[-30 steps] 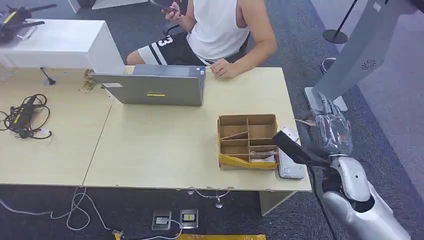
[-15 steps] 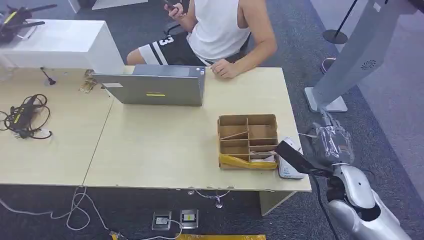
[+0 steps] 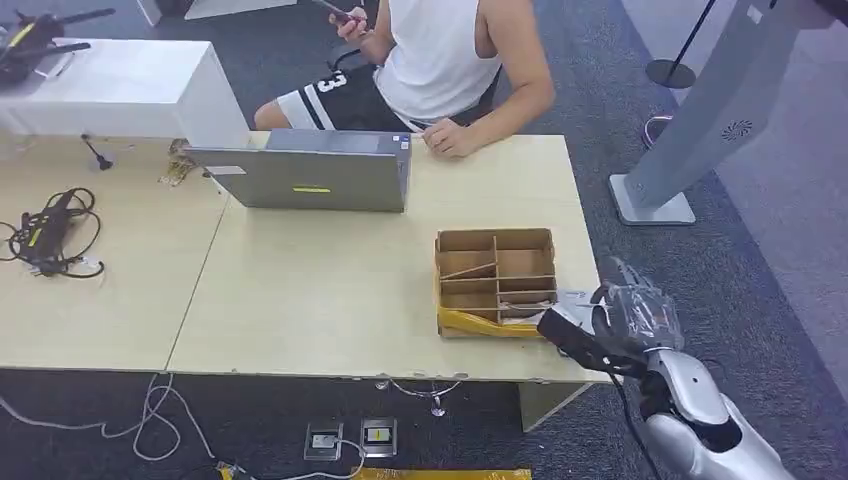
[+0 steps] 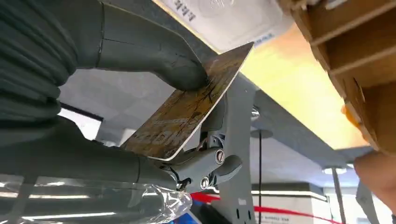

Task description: Pass the card to the sensor for recognition and then transmit it.

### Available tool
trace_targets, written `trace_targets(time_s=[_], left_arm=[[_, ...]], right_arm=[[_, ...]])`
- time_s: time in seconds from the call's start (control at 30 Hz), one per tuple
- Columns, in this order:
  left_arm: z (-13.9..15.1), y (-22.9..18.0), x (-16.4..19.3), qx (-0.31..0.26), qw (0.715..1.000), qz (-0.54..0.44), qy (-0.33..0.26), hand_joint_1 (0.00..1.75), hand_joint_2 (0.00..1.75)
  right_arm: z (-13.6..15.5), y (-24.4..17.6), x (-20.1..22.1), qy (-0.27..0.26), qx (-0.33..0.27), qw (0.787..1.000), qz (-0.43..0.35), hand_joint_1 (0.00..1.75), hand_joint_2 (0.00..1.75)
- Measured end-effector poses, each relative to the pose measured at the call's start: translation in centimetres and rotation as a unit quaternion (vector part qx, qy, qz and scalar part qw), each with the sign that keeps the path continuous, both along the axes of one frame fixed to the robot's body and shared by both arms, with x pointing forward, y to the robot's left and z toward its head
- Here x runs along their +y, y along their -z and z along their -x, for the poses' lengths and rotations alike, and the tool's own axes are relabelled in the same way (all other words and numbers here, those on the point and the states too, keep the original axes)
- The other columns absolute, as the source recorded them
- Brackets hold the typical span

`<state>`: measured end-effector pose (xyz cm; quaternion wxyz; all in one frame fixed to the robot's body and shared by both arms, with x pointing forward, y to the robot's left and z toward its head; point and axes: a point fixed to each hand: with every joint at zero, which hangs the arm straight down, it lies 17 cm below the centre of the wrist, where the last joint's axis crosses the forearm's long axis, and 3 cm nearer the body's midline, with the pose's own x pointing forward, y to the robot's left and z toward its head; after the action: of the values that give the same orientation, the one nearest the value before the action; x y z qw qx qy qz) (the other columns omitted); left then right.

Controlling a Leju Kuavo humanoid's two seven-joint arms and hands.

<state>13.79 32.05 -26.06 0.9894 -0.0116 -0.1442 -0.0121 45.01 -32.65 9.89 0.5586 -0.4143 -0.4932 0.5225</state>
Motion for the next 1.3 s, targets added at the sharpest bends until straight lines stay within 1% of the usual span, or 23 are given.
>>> trace_targets(time_s=[0.37,0.67,1.3], left_arm=[[-0.1,-0.1,0.3,0.0,1.0,0.005,-0.02,0.0,0.0],[-0.1,-0.1,0.6,-0.001,0.999,0.007,-0.031,0.0,0.0],[0.0,-0.1,0.4,0.0,1.0,0.009,-0.03,0.0,0.0]], right_arm=[[1.1,4.1,-1.0,0.016,0.061,0.998,0.004,1.75,1.75],[1.6,5.9,-0.9,0.014,0.094,0.995,0.006,1.75,1.75],[1.3,6.3,-0.5,0.011,0.101,0.995,0.008,1.75,1.75]])
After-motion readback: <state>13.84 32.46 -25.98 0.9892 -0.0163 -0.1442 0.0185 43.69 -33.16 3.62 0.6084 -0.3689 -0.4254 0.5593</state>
